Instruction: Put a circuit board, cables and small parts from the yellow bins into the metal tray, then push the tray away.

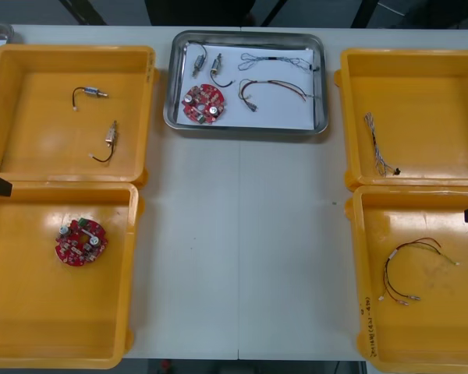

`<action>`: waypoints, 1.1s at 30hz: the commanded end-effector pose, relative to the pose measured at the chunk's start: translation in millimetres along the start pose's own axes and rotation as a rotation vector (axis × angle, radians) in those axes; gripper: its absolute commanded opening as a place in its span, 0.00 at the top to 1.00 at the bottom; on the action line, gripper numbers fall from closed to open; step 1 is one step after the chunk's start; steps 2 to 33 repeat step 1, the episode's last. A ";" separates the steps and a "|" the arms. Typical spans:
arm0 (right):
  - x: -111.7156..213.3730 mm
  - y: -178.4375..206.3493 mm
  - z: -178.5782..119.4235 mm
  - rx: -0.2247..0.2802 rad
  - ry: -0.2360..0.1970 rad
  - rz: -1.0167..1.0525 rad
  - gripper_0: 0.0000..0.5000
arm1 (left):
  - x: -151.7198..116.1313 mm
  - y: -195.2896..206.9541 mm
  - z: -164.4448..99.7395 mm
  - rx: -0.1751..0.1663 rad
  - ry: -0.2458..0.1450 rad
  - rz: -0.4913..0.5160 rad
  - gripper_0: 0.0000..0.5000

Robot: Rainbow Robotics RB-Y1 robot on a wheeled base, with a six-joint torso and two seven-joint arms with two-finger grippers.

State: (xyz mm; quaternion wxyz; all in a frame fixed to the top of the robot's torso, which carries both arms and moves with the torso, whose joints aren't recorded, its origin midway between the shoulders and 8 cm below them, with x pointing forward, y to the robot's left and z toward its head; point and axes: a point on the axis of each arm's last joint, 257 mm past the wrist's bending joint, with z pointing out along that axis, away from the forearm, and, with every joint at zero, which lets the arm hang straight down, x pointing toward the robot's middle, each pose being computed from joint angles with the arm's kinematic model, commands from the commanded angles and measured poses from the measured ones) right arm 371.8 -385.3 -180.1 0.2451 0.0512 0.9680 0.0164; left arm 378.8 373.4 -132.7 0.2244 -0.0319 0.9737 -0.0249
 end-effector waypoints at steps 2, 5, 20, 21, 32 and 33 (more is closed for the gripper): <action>-0.3 -15.8 -7.6 0.046 -0.001 0.013 0.00 | -0.2 13.5 -12.9 -0.045 -0.013 0.113 0.00; -0.3 -15.8 -7.6 0.046 -0.001 0.013 0.00 | -0.2 13.5 -12.9 -0.045 -0.013 0.113 0.00; -0.3 -15.8 -7.6 0.046 -0.001 0.013 0.00 | -0.2 13.5 -12.9 -0.045 -0.013 0.113 0.00; -0.3 -15.8 -7.6 0.046 -0.001 0.013 0.00 | -0.2 13.5 -12.9 -0.045 -0.013 0.113 0.00; -0.3 -15.8 -7.6 0.046 -0.001 0.013 0.00 | -0.2 13.5 -12.9 -0.045 -0.013 0.113 0.00; -0.3 -15.8 -7.6 0.046 -0.001 0.013 0.00 | -0.2 13.5 -12.9 -0.045 -0.013 0.113 0.00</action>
